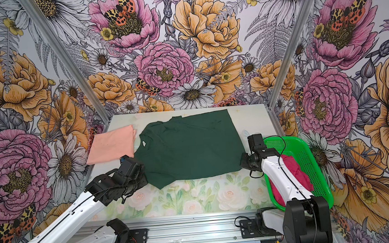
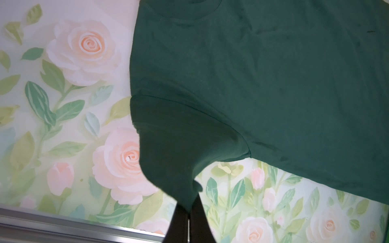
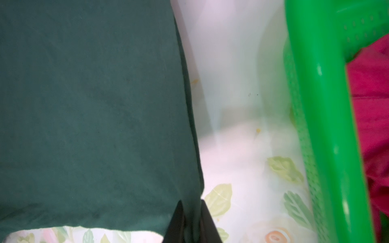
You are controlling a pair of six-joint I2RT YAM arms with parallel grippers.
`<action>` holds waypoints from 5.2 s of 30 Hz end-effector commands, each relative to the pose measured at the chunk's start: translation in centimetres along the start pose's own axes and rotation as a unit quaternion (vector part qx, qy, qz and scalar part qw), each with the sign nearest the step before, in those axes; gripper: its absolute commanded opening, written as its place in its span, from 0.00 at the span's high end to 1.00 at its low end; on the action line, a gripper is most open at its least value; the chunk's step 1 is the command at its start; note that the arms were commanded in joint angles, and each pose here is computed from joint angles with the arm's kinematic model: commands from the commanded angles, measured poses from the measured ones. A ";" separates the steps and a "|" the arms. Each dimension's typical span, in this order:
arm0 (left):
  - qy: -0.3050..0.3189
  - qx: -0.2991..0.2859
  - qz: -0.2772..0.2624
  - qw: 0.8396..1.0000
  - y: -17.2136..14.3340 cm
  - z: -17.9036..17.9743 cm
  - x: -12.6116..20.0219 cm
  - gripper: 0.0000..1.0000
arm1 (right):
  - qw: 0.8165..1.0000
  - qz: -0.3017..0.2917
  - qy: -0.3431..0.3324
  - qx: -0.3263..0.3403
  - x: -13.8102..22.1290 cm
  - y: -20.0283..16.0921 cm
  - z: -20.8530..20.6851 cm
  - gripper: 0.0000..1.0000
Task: Fold and stack t-shirts
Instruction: Fold the T-shirt.
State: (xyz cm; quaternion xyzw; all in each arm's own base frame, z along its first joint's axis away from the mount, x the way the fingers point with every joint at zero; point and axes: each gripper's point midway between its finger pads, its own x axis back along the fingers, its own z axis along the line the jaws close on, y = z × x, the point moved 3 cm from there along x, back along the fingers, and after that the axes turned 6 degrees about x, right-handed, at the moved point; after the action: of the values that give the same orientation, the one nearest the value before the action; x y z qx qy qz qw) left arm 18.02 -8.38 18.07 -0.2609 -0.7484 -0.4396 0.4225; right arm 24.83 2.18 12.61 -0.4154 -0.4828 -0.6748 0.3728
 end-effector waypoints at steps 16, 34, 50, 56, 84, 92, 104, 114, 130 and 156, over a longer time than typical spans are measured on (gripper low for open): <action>-0.063 0.025 -0.051 0.996 0.7 0.2 5.9 1.00 | 0.999 0.045 0.000 0.023 0.4 -3.2 1.4 0.87; 0.004 0.001 -0.103 0.995 5.7 -1.2 3.2 1.00 | 0.999 0.010 -0.035 0.034 0.7 2.0 1.5 0.86; 0.050 -0.009 -0.122 0.991 12.0 -3.2 -1.3 1.00 | 0.998 0.032 -0.028 0.047 -3.5 6.9 3.0 0.89; 0.068 -0.009 -0.115 0.991 14.0 -3.4 -4.0 1.00 | 0.998 0.033 -0.036 0.046 -4.5 8.3 3.0 0.90; 0.123 -0.047 -0.084 0.988 19.0 -6.0 -13.5 1.00 | 0.996 0.061 -0.046 0.040 -10.4 12.4 3.0 0.93; 0.136 -0.050 -0.082 0.986 19.9 -5.7 -14.6 1.00 | 0.996 0.037 -0.078 0.039 -10.5 13.6 2.2 0.53; 0.157 -0.069 -0.094 0.981 21.1 -6.0 -17.6 1.00 | 0.993 -0.011 -0.107 0.046 -9.9 16.4 1.8 0.47; 0.158 -0.071 -0.100 0.980 22.0 -6.5 -18.5 1.00 | 0.993 -0.026 -0.034 0.108 -7.2 14.9 5.6 0.57; 0.142 -0.061 -0.118 0.981 21.2 -7.2 -16.8 0.27 | 0.963 -0.048 0.069 0.257 -5.6 12.6 14.8 0.53; -0.036 0.089 -0.271 0.958 14.9 -2.9 2.9 0.84 | 0.759 -0.010 0.157 0.632 -11.3 -0.7 41.7 0.49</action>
State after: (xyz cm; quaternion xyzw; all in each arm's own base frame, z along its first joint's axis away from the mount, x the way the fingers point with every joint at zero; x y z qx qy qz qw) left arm 29.77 -5.23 28.15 -0.0453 -0.8460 -0.4546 0.2750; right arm 37.09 43.26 8.64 0.0173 -0.7248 -0.2999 0.6201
